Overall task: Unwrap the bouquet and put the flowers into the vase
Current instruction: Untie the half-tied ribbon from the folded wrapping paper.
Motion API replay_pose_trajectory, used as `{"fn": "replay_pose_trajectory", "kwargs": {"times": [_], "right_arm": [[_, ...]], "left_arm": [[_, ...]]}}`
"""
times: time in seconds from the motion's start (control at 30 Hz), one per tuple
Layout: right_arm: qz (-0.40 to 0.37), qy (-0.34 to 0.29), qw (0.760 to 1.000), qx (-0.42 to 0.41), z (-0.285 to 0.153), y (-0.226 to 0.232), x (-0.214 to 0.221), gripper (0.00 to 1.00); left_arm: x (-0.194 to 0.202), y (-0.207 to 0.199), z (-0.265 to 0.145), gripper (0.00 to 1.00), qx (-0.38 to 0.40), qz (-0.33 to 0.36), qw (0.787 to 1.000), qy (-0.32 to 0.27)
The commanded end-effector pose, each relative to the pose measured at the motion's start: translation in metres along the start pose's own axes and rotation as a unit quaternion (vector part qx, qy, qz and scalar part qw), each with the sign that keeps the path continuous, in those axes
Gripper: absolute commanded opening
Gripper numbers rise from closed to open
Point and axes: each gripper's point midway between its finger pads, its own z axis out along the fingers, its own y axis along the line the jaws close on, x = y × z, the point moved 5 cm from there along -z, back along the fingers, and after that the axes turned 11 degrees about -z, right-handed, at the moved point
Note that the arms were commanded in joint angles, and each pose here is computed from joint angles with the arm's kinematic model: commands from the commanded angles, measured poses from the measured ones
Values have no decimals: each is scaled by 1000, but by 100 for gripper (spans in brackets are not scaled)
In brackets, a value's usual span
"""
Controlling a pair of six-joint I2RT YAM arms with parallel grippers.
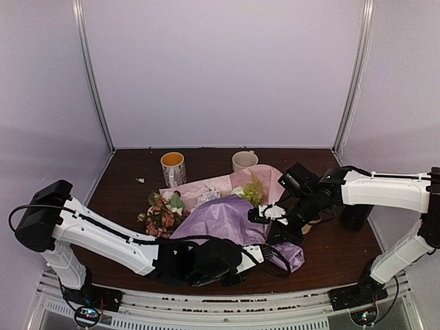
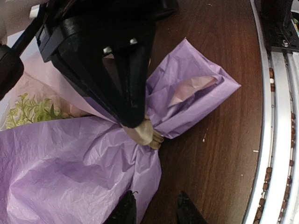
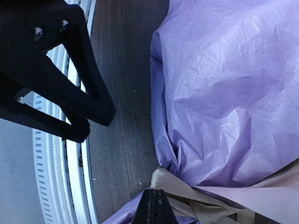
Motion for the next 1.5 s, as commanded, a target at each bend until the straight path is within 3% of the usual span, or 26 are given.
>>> {"fn": "replay_pose_trajectory", "kwargs": {"times": [0.0,0.17,0.27,0.5,0.67,0.73,0.87,1.0,1.33,1.47], "right_arm": [[11,-41,999,-33,-3,6,-11,0],[26,-30,999,-8,-11,-6,0,0],[-8,-36,999,-17,-22,10,-1,0],[-80,-8,994,-79,-4,64,-3,0],[-90,-44,987,-124,-19,70,-29,0],[-79,-65,989,-111,-24,62,-40,0],[-47,-49,998,-6,-28,25,-36,0],[-22,-52,998,22,-34,9,-29,0],[-9,-72,997,3,-35,13,-34,0],[-7,-76,997,-2,-36,16,-34,0]], "left_arm": [[-34,14,12,32,-29,-66,996,-57],[-33,7,26,31,-20,-54,998,-39],[-33,6,30,30,-24,-48,998,-30],[-21,17,-12,31,-16,-41,998,-39],[-11,17,-21,32,3,-32,999,-22],[-12,13,-20,32,16,-35,999,-27],[-23,5,-11,32,30,-36,998,-42],[-34,-2,1,42,35,-32,997,-52],[-48,8,36,49,-78,-68,993,-60],[-44,21,45,49,-158,-71,985,-28]]}}
